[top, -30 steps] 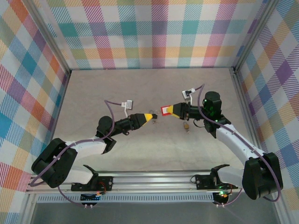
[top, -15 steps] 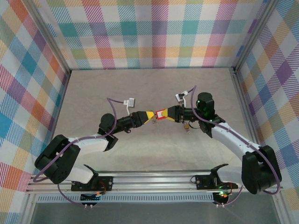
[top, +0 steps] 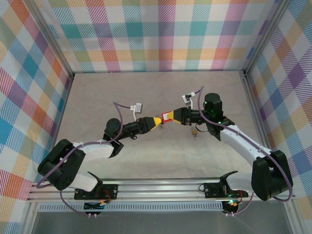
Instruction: Lock with the key
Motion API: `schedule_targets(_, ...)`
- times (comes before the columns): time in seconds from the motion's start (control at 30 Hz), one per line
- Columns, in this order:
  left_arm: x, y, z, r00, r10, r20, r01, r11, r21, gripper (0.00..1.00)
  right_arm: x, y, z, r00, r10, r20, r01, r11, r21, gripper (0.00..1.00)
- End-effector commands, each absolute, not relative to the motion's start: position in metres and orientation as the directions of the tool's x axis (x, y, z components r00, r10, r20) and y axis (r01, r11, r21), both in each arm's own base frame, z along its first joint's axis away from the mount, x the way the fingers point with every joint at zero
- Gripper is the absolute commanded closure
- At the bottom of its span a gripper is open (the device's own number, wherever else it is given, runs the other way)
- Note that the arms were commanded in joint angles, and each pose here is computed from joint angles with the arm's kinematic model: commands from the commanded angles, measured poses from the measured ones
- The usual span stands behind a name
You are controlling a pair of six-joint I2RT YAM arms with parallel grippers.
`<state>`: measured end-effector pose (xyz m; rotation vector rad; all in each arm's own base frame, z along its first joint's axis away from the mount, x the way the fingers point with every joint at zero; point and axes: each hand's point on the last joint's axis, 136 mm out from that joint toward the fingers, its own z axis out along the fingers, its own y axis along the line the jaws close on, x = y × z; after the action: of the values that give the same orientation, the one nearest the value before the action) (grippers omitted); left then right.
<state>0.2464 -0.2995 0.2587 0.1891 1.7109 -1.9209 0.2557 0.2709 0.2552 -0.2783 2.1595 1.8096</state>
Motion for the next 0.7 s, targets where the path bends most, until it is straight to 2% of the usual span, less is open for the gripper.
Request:
schedule_targets(0.0, 0.247, -0.299, 0.274, -0.815, -0.318, -0.483, 0.527, -0.064, -0.847, 0.52, 0.257, 0.277, 0.263, -0.915, 0.03, -0.403, -0.392, 0.174, 0.903, 1.0)
schedule_targets(0.47, 0.245, -0.299, 0.274, -0.821, -0.313, -0.477, 0.522, -0.071, -0.85, 0.63, 0.26, 0.278, 0.253, -0.918, 0.022, -0.397, -0.386, 0.194, 0.902, 1.0)
schedule_targets(0.57, 0.246, -0.298, 0.275, -0.817, -0.318, -0.481, 0.526, -0.069, -0.848, 0.67, 0.259, 0.278, 0.253, -0.918, 0.019, -0.397, -0.386, 0.19, 0.903, 1.0)
schedule_targets(0.67, 0.246, -0.298, 0.274, -0.815, -0.319, -0.484, 0.529, -0.068, -0.846, 0.76, 0.258, 0.278, 0.253, -0.916, 0.02, -0.4, -0.39, 0.188, 0.901, 1.0)
